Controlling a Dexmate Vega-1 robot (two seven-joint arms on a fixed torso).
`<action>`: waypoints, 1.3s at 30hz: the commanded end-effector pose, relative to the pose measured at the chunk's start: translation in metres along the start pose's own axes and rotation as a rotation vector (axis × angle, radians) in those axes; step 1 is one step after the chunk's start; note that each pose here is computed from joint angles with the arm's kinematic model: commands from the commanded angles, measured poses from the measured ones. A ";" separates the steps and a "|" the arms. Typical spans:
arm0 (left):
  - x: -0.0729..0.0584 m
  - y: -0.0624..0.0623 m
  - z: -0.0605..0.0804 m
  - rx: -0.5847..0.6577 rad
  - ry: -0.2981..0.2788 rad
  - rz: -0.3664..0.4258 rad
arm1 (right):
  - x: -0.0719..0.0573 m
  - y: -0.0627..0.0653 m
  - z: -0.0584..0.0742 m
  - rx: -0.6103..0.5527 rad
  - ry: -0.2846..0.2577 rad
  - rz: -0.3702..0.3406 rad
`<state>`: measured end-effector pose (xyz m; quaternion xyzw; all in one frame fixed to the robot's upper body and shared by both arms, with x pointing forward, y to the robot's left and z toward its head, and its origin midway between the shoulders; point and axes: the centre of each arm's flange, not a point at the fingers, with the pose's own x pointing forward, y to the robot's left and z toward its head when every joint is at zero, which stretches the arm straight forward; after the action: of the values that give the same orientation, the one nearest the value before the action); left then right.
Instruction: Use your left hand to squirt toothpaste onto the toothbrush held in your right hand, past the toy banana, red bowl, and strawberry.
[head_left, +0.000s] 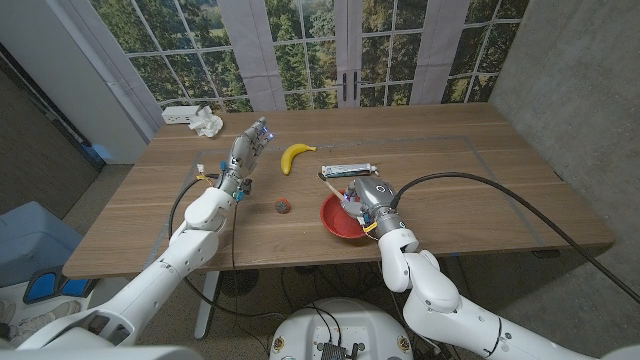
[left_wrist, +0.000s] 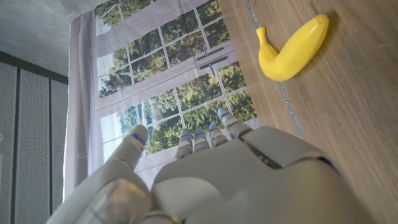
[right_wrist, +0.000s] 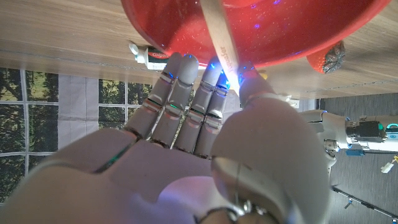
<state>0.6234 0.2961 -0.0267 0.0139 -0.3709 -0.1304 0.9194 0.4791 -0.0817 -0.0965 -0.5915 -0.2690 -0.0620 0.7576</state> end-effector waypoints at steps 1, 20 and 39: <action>0.004 0.001 0.008 0.071 0.025 -0.018 | -0.002 -0.010 -0.002 -0.004 0.011 -0.027; 0.026 -0.011 0.037 0.294 0.068 -0.142 | -0.016 -0.027 -0.012 0.023 0.043 -0.045; 0.037 -0.027 0.057 0.458 0.071 -0.206 | -0.030 -0.035 -0.016 0.049 0.052 -0.087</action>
<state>0.6086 0.2731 0.0257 0.2222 -0.3536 -0.1375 0.8982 0.4522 -0.1082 -0.0833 -0.5675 -0.2695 -0.0945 0.7723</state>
